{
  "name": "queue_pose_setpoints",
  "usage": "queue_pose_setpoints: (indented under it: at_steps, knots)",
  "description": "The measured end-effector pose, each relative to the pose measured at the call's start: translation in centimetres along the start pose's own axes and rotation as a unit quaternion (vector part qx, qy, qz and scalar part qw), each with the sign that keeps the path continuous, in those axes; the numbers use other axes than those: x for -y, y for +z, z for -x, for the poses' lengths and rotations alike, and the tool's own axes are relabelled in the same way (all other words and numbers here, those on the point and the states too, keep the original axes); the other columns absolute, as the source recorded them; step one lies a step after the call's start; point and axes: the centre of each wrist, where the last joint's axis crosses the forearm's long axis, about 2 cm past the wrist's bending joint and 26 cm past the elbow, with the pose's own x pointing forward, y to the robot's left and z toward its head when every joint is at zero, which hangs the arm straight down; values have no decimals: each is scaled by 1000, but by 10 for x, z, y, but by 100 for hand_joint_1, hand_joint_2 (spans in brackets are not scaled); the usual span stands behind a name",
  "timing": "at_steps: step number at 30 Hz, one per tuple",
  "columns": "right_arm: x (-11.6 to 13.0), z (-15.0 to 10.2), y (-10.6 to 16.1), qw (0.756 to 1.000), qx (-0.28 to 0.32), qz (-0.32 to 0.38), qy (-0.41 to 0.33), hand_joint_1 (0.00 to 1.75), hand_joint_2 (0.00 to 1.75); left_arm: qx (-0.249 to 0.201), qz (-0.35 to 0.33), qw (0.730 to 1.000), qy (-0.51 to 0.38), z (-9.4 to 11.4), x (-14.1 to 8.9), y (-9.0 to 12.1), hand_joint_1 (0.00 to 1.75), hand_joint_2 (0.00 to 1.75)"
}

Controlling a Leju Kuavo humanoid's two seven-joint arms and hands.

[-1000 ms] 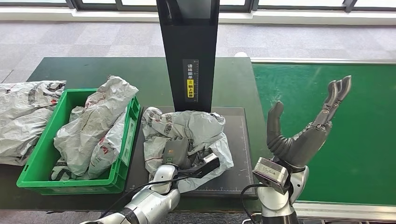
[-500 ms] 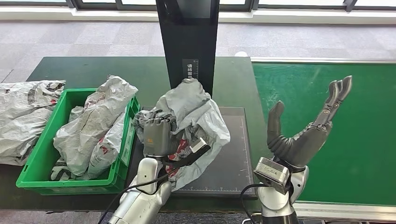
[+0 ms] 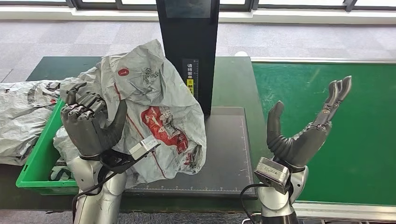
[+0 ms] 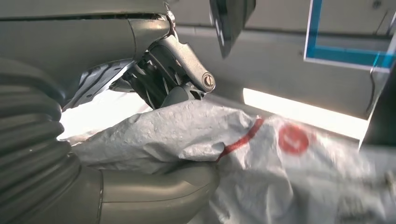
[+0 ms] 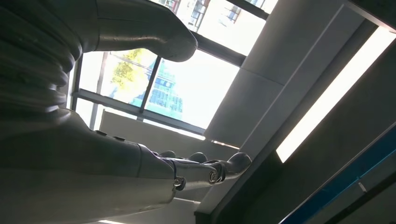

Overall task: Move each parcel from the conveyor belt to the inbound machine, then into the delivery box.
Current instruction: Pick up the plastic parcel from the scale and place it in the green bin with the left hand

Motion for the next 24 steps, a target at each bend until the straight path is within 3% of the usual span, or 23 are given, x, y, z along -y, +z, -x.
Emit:
queue_pose_setpoints:
  at_steps: [12, 24]
  knots:
    - [0, 0, 0, 1000, -4, 3, -4, 0, 175, 6, -115, 993, -8, 52, -49, 3, 175, 175]
    - [-2, -2, 0, 1000, -1, 2, -7, 0, 175, -80, -106, 979, -153, 124, -64, 12, 175, 175]
